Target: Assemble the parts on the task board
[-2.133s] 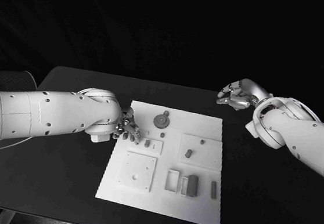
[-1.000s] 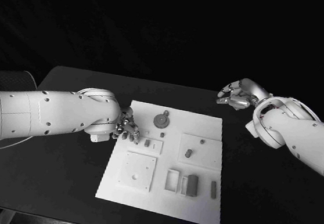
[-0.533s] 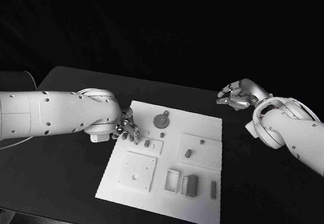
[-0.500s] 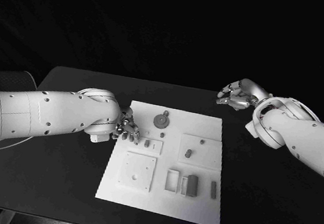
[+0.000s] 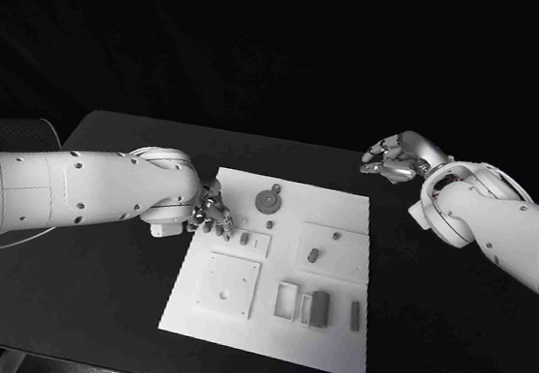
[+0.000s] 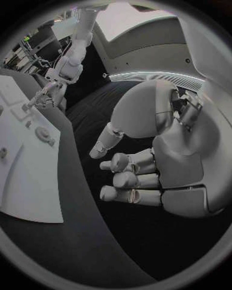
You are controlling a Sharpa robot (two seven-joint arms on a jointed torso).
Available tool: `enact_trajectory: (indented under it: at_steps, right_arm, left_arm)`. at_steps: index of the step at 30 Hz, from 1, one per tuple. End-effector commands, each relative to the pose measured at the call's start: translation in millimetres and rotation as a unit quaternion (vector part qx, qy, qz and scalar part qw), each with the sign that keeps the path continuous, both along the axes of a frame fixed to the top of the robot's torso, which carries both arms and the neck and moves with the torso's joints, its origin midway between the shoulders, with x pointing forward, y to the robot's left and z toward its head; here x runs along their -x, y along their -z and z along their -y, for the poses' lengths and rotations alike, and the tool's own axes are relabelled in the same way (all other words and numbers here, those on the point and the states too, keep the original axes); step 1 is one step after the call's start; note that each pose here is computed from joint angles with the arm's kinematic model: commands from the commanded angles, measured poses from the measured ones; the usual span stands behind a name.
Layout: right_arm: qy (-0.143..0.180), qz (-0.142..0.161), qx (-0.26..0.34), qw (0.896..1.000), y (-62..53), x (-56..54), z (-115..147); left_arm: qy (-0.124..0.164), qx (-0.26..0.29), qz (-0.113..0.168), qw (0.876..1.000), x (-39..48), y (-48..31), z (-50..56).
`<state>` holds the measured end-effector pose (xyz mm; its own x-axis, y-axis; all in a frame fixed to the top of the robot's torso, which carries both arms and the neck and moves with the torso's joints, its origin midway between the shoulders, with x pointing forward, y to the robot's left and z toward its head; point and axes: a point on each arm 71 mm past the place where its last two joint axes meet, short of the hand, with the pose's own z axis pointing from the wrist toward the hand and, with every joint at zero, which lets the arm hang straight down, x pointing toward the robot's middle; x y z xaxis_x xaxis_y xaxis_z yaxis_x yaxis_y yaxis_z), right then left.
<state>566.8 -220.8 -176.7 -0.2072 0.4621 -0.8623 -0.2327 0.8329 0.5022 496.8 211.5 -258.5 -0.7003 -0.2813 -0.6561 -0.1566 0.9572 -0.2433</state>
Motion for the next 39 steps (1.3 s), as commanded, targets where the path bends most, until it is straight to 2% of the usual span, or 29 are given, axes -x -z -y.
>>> enact_trajectory:
  at_steps: [1, 21, 39]
  right_arm:
    - [-0.006, 0.000, 0.001, 1.000, 0.1, 0.6, -1.2]
    - [-0.007, 0.000, 0.001, 1.000, -0.1, 1.0, -1.4]
    - [-0.007, 0.000, 0.001, 1.000, -0.1, 1.1, -1.1]
  left_arm:
    - [0.002, 0.003, -0.004, 1.000, 0.7, 0.5, 2.1]
    - [0.006, 0.001, -0.004, 1.000, 1.0, 0.4, 3.0]
    - [0.026, -0.002, -0.003, 1.000, 3.0, 0.2, 7.6]
